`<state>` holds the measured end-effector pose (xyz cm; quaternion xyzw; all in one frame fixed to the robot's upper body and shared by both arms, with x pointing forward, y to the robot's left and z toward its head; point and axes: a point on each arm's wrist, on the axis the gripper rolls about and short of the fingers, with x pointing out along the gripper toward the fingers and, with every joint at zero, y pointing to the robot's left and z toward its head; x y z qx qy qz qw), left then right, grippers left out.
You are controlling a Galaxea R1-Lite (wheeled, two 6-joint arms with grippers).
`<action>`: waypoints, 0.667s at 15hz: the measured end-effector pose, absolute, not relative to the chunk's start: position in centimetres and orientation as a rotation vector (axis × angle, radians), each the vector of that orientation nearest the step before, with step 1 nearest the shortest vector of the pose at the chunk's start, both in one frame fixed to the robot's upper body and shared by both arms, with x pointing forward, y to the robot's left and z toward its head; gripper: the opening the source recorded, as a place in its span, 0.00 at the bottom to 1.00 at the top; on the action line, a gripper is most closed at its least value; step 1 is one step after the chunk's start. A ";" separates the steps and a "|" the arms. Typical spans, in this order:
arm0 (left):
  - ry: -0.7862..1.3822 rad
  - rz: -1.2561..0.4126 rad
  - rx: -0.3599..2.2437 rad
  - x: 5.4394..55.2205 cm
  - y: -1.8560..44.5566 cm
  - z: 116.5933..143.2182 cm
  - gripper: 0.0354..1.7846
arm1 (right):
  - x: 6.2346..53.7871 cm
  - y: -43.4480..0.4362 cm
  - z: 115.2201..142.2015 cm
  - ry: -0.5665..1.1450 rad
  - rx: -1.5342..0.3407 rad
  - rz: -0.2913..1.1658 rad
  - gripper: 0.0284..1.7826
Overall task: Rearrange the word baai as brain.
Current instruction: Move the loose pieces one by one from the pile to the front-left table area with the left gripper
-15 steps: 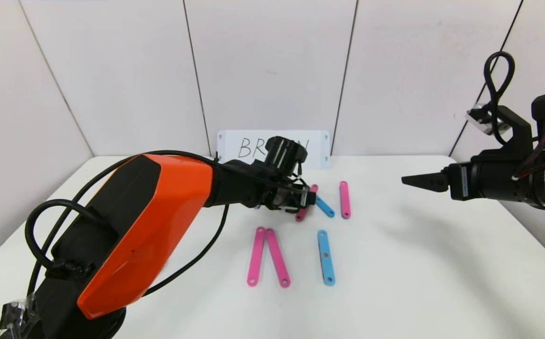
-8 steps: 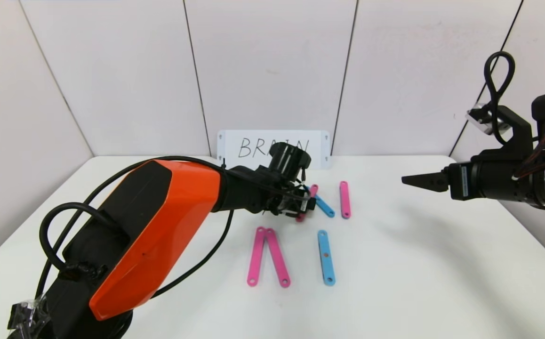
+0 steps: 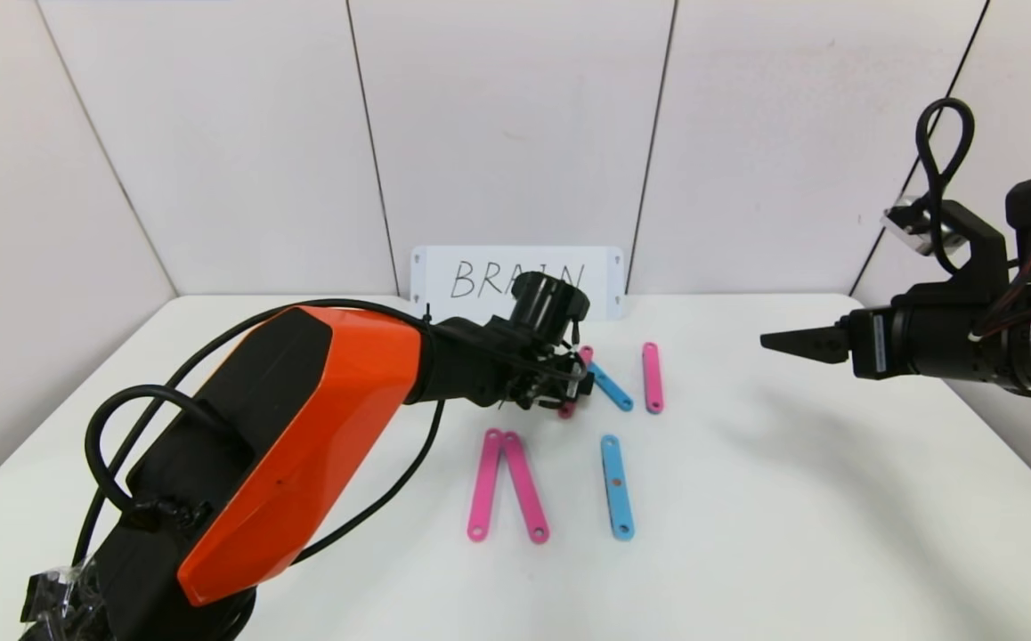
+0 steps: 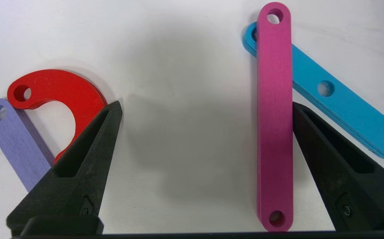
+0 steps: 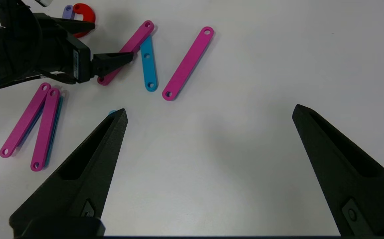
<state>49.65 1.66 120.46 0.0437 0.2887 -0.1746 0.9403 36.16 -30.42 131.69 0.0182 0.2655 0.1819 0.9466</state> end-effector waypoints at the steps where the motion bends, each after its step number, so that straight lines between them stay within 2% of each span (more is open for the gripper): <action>1: 0.586 -0.343 0.098 49.7 1.7 120.4 0.97 | 36.2 -30.4 131.7 0.541 0.037 0.370 0.98; 10: 0.580 -0.306 0.119 50.1 2.2 120.2 0.97 | 36.2 -30.4 131.7 0.542 0.037 0.371 0.98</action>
